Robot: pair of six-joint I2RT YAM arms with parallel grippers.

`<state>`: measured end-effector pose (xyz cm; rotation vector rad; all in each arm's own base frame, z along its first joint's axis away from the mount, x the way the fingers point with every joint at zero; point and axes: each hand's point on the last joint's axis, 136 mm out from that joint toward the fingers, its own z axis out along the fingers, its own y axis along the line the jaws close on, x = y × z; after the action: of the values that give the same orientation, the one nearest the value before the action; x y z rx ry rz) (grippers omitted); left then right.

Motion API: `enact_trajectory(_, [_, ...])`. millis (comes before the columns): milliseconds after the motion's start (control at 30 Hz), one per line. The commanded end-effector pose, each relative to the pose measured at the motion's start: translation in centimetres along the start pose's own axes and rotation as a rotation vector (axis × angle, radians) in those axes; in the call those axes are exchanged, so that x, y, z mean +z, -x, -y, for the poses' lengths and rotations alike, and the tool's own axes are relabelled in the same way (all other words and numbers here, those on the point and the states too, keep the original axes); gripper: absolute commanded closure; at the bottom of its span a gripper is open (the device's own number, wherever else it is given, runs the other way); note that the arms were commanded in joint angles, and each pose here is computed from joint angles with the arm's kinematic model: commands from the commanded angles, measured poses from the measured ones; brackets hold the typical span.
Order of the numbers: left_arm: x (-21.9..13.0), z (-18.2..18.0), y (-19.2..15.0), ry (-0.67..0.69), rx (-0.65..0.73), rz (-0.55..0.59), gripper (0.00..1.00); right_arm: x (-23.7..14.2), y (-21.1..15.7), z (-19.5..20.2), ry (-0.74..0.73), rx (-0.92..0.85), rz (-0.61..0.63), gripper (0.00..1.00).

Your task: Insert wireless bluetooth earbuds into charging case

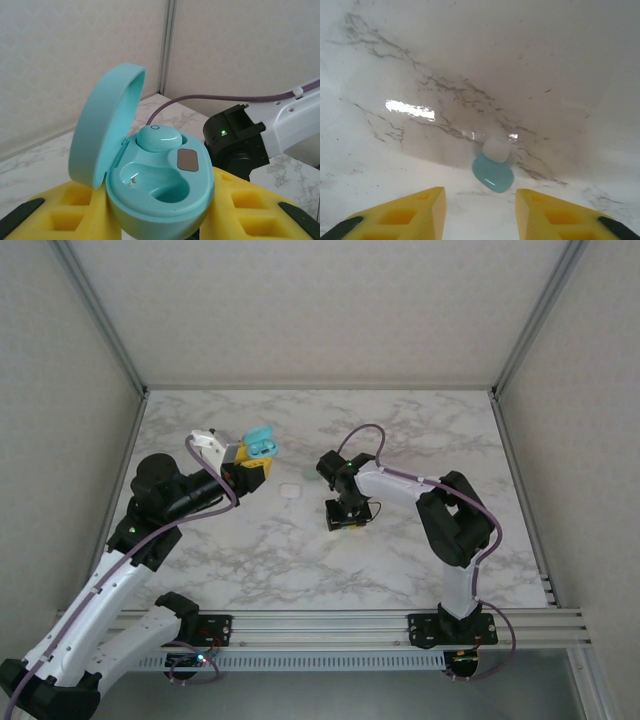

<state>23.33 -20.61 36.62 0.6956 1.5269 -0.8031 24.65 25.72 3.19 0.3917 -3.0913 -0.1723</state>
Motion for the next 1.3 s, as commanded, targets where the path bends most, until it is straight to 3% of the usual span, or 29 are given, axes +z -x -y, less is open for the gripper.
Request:
enact_trajectory(0, [-0.7,0.5,2.3,-0.010,0.031,0.062,0.67,-2.1,0.4,0.6,-0.019,0.033,0.047,0.55])
enact_trajectory(167, [-0.3,0.4,2.1,-0.016,0.028,0.055,0.67,-2.0,1.3,0.3,-0.019,-0.009,0.074,0.55])
enact_trajectory(267, [-0.1,0.4,2.0,-0.020,0.027,0.052,0.67,-1.6,1.8,-0.6,0.012,-0.063,0.055,0.56])
enact_trajectory(400, [-0.2,0.5,2.2,-0.021,0.027,0.056,0.67,-1.1,2.0,0.6,-0.076,-0.076,0.024,0.59])
enact_trajectory(533, [-0.4,0.4,2.0,-0.009,0.028,0.056,0.67,-0.4,1.5,-0.4,-0.021,-0.087,-0.010,0.56])
enact_trajectory(700, [-0.3,0.4,2.1,-0.015,0.026,0.054,0.67,0.6,1.7,0.1,-0.059,-0.100,-0.038,0.55])
enact_trajectory(1033, [-0.2,0.4,2.0,-0.016,0.025,0.054,0.67,1.4,1.7,-2.5,0.006,-0.290,-0.082,0.56])
enact_trajectory(1267, [-0.3,0.4,2.0,-0.011,0.026,0.054,0.67,1.2,-0.8,-5.8,0.132,-0.419,-0.168,0.57])
